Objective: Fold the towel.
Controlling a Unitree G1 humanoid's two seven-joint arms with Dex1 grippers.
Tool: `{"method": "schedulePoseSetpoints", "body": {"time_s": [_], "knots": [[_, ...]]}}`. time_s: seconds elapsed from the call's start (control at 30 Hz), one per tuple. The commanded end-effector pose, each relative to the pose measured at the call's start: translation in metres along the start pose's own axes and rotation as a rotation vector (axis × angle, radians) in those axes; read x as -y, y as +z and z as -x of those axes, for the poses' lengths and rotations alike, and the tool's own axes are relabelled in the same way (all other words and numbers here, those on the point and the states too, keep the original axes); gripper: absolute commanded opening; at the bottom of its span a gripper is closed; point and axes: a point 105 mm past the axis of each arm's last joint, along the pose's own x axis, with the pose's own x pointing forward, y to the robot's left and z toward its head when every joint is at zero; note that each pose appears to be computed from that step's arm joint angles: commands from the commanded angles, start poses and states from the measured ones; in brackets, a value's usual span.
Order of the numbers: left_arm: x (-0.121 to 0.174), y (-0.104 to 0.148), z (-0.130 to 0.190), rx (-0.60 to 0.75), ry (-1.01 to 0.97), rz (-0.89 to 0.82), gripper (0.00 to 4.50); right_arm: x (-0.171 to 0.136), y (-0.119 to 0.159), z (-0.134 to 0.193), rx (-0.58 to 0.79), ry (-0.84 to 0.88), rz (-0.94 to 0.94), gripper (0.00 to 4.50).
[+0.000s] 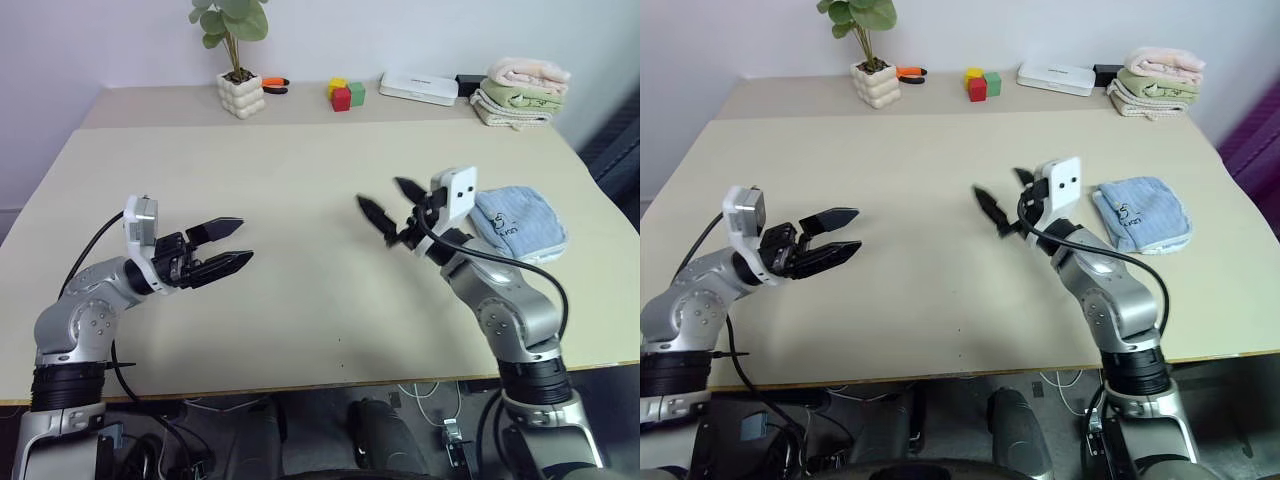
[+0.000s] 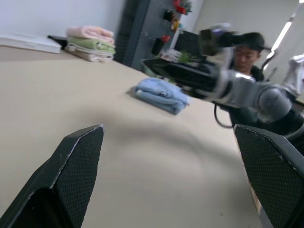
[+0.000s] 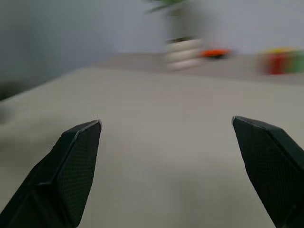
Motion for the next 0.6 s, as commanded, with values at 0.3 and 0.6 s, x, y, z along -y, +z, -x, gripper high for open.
{"method": "schedulePoseSetpoints", "body": {"time_s": [0.3,0.6], "knots": [[0.008,-0.004,0.01,-0.044,0.018,-0.095,4.5,-0.014,0.006,0.044,-0.111,0.315,0.212,4.49],[0.007,-0.017,0.005,-0.051,0.012,-0.098,4.5,-0.006,0.01,0.038,-0.106,0.236,0.254,4.49]]}}
